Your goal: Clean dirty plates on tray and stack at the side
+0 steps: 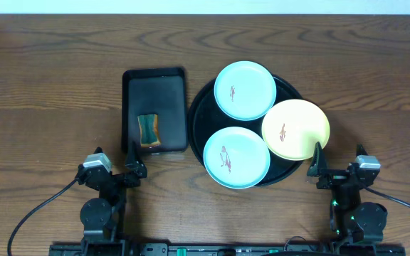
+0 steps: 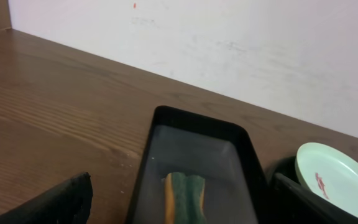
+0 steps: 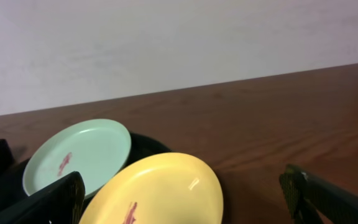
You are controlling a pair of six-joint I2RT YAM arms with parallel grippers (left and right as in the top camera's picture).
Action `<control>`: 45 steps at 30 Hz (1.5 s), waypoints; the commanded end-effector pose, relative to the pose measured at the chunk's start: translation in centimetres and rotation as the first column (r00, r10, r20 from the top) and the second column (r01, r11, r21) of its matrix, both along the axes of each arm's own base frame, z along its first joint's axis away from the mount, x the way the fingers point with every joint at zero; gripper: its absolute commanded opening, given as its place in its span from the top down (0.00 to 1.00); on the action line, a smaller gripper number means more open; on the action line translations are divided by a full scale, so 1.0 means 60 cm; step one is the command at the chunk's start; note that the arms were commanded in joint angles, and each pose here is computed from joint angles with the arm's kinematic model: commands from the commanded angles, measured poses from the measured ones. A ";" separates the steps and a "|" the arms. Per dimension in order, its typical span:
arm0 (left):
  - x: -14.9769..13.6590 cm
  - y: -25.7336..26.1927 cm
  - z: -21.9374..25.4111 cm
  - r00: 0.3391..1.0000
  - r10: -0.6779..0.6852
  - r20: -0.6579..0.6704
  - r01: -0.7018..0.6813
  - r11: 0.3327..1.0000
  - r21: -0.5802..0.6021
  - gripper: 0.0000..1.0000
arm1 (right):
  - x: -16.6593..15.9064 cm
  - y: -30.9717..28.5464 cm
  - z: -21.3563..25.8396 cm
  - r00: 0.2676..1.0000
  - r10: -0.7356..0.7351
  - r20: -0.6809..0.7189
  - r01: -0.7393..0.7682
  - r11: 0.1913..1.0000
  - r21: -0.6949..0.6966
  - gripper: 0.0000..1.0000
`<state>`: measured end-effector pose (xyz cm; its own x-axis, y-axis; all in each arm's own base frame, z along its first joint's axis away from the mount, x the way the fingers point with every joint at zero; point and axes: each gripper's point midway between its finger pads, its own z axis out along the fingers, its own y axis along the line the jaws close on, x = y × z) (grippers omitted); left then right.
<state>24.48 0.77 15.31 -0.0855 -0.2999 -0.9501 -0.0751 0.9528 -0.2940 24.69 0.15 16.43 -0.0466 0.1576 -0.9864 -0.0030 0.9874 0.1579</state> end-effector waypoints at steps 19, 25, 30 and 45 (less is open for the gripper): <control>0.015 -0.072 0.231 0.968 -0.248 -0.035 0.246 0.968 -0.047 0.09 | 0.004 0.092 0.239 0.948 0.315 -0.049 -0.311 0.948 0.072 0.01; 0.060 -0.084 0.212 0.882 -0.290 -0.372 0.257 0.957 -0.136 0.10 | 0.057 0.131 0.215 0.794 0.446 -0.413 -0.367 0.893 0.259 0.01; 0.088 -0.094 0.148 0.789 -0.325 -0.521 0.246 0.945 -0.217 0.10 | 0.097 0.132 0.151 0.642 0.450 -0.620 -0.308 0.893 0.329 0.01; 0.129 -0.075 -0.123 0.415 -0.258 -0.872 0.075 0.965 -0.250 0.41 | 0.128 0.165 0.092 0.507 0.561 -0.655 -0.286 0.826 0.486 0.24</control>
